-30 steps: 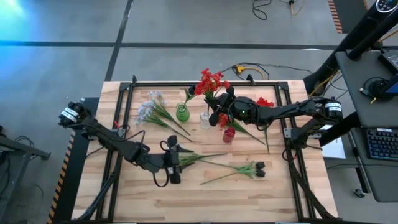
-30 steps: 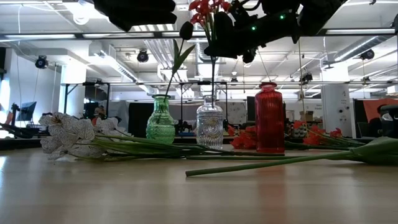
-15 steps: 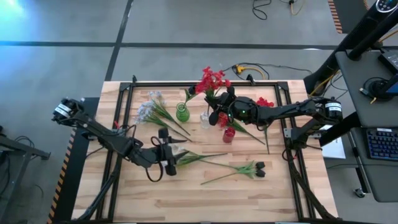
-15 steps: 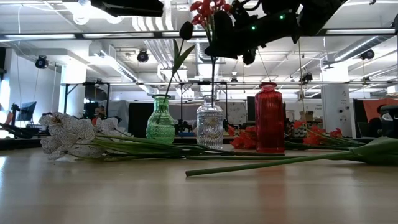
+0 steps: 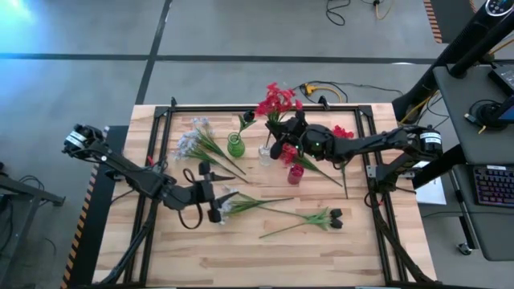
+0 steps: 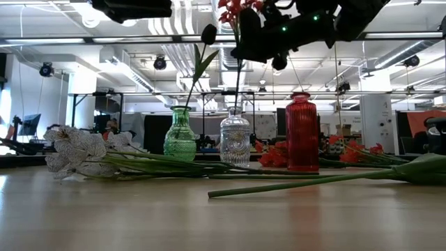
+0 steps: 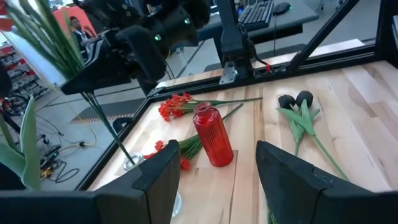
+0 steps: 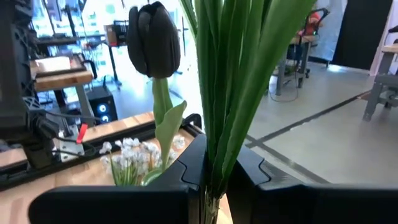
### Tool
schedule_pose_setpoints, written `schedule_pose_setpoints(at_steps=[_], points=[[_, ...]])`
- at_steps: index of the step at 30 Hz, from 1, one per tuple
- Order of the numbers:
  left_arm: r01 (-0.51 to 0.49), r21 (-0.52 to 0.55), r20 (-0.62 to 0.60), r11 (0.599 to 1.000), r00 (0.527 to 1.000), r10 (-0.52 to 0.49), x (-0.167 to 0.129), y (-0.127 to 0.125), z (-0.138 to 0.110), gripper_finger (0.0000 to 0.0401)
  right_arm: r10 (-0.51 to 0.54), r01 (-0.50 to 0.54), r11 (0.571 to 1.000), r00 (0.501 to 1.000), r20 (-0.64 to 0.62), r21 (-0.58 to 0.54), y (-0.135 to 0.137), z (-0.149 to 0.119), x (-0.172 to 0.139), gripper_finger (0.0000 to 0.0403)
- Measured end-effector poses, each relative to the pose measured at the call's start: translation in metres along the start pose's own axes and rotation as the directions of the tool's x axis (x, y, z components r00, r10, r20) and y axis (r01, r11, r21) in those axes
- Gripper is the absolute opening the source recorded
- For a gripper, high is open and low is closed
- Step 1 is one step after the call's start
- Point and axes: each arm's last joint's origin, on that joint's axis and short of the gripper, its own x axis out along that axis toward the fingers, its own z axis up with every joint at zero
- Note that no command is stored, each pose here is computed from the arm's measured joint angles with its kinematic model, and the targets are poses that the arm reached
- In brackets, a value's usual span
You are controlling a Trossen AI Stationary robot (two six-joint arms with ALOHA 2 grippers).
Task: Sort flowers into vase by color
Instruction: Put the bottom left orange flowers into the transparent vase
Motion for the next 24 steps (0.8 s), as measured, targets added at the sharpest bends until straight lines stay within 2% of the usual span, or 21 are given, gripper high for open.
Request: schedule_pose_setpoints(at_steps=[5, 24], points=[[0.000, -0.005, -0.003, 1.000, 1.000, 0.000, -0.001, 0.001, -0.003, 0.0192, 0.001, -0.001, 1.000, 0.999, 0.045, 0.007, -0.003, -0.008, -0.006, 0.0034], [-0.012, -0.012, -0.007, 1.000, 1.000, 0.012, -0.001, 0.001, -0.004, 0.0192, 0.011, -0.011, 1.000, 0.999, -0.031, -0.010, -0.003, -0.018, -0.007, 0.0034]])
